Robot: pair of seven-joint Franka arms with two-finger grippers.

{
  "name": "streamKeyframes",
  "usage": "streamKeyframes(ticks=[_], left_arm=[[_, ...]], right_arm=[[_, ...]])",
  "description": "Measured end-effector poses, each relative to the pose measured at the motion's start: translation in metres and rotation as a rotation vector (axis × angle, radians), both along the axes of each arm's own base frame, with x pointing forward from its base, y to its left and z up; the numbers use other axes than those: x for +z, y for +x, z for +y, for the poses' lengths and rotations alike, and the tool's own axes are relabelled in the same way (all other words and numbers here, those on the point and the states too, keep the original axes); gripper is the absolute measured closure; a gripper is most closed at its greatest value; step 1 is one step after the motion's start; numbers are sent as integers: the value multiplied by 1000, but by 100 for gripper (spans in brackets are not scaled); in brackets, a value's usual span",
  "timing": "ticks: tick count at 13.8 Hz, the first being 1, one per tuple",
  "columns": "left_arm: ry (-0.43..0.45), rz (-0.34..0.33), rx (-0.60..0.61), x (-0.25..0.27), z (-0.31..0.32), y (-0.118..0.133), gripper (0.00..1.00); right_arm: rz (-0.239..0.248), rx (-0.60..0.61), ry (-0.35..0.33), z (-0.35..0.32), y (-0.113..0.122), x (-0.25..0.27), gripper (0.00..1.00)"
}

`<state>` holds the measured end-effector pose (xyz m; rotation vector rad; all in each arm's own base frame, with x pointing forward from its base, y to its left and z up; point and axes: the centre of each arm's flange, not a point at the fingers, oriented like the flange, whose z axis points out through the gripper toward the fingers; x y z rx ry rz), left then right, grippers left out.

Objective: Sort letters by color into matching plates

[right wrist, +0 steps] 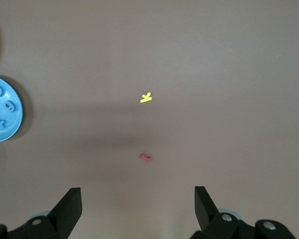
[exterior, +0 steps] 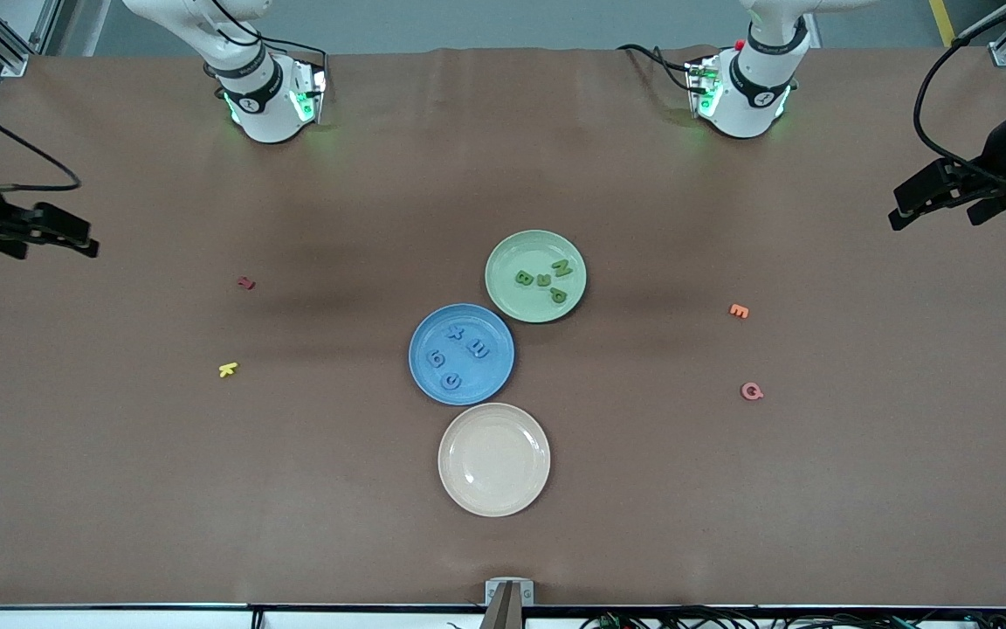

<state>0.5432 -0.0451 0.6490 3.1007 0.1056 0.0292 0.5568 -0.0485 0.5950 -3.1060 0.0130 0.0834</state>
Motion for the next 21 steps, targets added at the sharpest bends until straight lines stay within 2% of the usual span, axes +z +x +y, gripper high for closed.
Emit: streamKeyframes(ticks=[8, 14, 21], left_arm=[[3, -1, 0, 0, 0, 0, 0], [10, -14, 0, 6, 1, 0, 0], [19, -16, 1, 7, 2, 0, 0]], right_arm=[[-77, 2, -7, -1, 5, 33, 0], [-90, -58, -11, -35, 5, 37, 0], [-93, -55, -11, -34, 6, 38, 0]])
